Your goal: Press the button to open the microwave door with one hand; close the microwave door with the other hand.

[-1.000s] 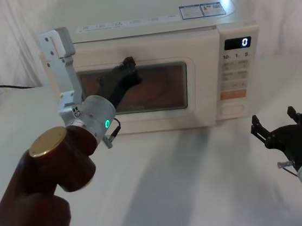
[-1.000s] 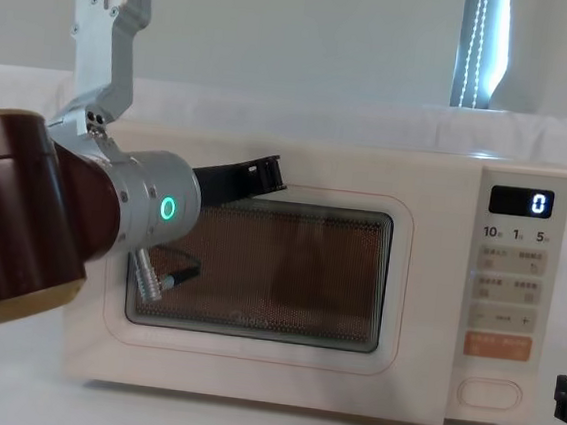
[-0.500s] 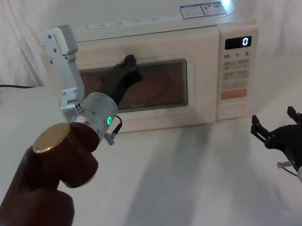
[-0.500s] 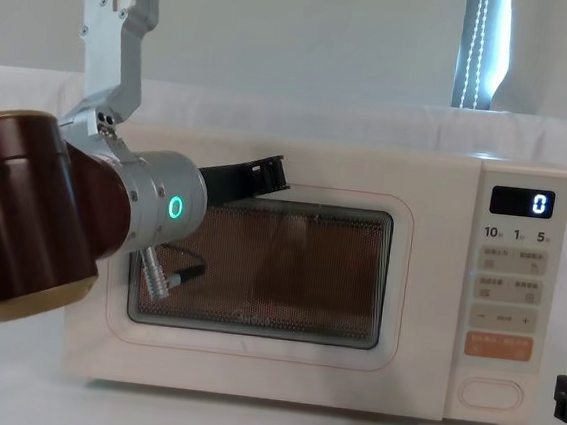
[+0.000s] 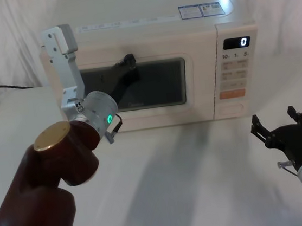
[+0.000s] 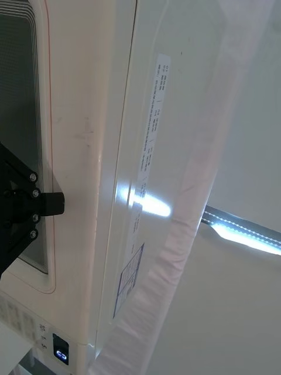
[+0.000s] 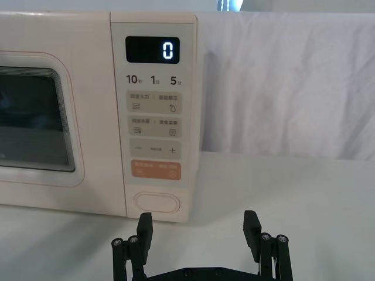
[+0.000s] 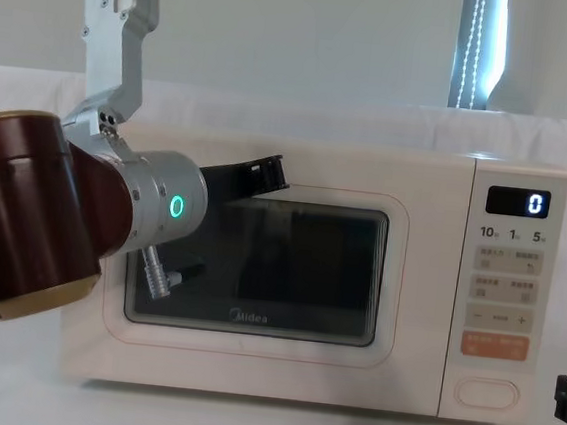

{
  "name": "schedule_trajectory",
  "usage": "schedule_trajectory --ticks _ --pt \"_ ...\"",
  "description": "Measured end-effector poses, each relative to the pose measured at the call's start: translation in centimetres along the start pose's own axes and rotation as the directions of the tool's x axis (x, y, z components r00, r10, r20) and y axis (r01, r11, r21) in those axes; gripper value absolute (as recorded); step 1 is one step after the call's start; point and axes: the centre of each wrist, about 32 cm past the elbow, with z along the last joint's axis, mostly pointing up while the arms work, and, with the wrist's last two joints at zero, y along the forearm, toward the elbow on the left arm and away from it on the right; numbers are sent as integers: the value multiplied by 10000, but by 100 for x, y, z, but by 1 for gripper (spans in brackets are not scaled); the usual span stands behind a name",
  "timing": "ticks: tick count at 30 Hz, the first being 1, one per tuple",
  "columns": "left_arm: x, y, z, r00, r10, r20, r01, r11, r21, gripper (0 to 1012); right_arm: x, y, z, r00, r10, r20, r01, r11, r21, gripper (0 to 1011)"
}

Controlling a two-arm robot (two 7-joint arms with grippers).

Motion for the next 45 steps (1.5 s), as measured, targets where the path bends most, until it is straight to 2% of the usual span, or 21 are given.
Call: schedule_trajectory --ticks 7,11,16,18,21,22,25,26,27,28,29,32,33,34,35,37,40,42,45 --pt "0 32 7 10000 0 -19 0 10000 12 0 -1 0 0 10000 2 0 -2 10000 -1 1002" --pt "-3 104 13 10000 -35 70 34 10000 57 0 0 0 -1 10000 1 0 -1 10000 -2 1002" --pt "21 228 27 9998 -76 184 76 10000 27 0 -1 0 0 10000 1 0 -1 10000 -1 1002" --pt "38 299 31 9996 -105 258 106 9999 -23 0 0 0 0 10000 1 0 -1 10000 -1 1002" --pt "91 444 35 9987 -132 490 136 9999 -84 0 -1 0 0 10000 1 -1 -1 10000 -1 1002" --pt "91 444 35 9987 -132 490 136 9999 -84 0 -1 0 0 10000 2 -1 -2 10000 -1 1002" --pt "148 570 40 9974 -123 710 134 9998 -149 0 -1 0 0 10000 1 -1 -1 10000 -2 1002" --pt "178 630 40 9964 -79 839 94 9998 -176 6 0 0 0 10000 0 0 0 10000 -1 1002" --pt "209 688 35 9953 -8 970 27 9998 -196 48 -1 0 0 10000 2 0 -2 10000 -1 1002" --pt "209 688 35 9953 -8 970 27 9998 -196 48 -1 0 0 10000 2 0 -2 10000 -1 1002" --pt "239 750 39 9938 81 1106 -55 9997 -244 81 -1 0 0 10000 1 0 -1 10000 0 1002" --pt "280 827 35 9915 227 1280 -191 9994 -295 145 -1 0 0 10000 1 -1 -1 10000 -1 1002" --pt "315 893 30 9889 354 1442 -307 9989 -351 179 0 0 0 10000 1 0 -1 10000 -1 1002" --pt "315 893 30 9889 354 1442 -307 9989 -351 199 -1 0 0 10000 1 -1 -1 10000 -1 1002" --pt "342 951 29 9860 460 1601 -398 9983 -418 256 -1 0 0 10000 2 0 -2 10000 -1 1002" --pt "362 996 16 9833 538 1737 -466 9979 -451 284 -1 0 0 10000 1 0 -1 10000 -1 1002" --pt "402 1079 -5 9780 704 1965 -610 9967 -531 391 -1 0 -1 10000 1 -1 -1 10000 -2 1002" --pt "436 1139 -19 9740 838 2106 -731 9956 -583 473 -1 0 0 10000 2 -1 -2 10000 -1 1002" --pt "480 1210 -40 9705 997 2197 -885 9942 -604 556 -1 0 0 10000 2 -1 -2 10000 -1 1002"
